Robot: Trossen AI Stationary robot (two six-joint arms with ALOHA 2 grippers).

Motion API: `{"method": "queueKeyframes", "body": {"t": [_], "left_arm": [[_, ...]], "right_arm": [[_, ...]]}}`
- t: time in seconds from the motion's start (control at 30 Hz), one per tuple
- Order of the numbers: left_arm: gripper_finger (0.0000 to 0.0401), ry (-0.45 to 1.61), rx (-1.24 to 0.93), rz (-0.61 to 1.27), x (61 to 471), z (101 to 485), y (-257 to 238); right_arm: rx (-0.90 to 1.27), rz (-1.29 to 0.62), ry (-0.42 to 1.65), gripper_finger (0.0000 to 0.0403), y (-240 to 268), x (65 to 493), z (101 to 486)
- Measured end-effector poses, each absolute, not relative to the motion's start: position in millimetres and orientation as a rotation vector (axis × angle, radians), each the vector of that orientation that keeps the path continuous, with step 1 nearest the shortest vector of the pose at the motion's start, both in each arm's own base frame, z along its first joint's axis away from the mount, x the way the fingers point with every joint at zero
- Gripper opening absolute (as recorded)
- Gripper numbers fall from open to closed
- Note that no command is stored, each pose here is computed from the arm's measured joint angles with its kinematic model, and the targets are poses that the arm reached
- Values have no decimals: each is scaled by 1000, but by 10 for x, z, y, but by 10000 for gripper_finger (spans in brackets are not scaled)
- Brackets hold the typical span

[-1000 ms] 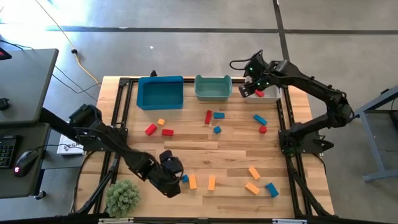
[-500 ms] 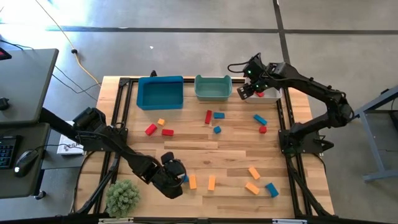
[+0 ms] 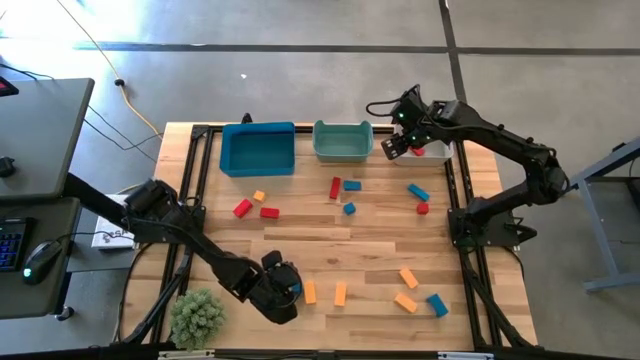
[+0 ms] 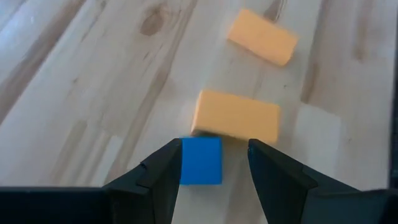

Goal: Sort & place blocks by color
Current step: Put the blue block into the blue bin

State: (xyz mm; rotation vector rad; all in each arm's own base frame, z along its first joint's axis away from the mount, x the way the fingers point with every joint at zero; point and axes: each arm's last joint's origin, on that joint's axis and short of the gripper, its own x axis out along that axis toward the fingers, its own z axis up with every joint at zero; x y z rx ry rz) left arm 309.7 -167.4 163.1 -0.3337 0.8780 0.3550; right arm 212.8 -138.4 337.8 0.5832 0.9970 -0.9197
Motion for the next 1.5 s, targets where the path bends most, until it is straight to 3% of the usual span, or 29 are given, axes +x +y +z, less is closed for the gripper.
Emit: {"method": "queueKeyframes", "body": {"t": [1.5], "left_arm": [[170,953,-292,410,3157,1201,-1703]], "right_arm": [[586,-914,988,200,-1387,2136,3381]]}}
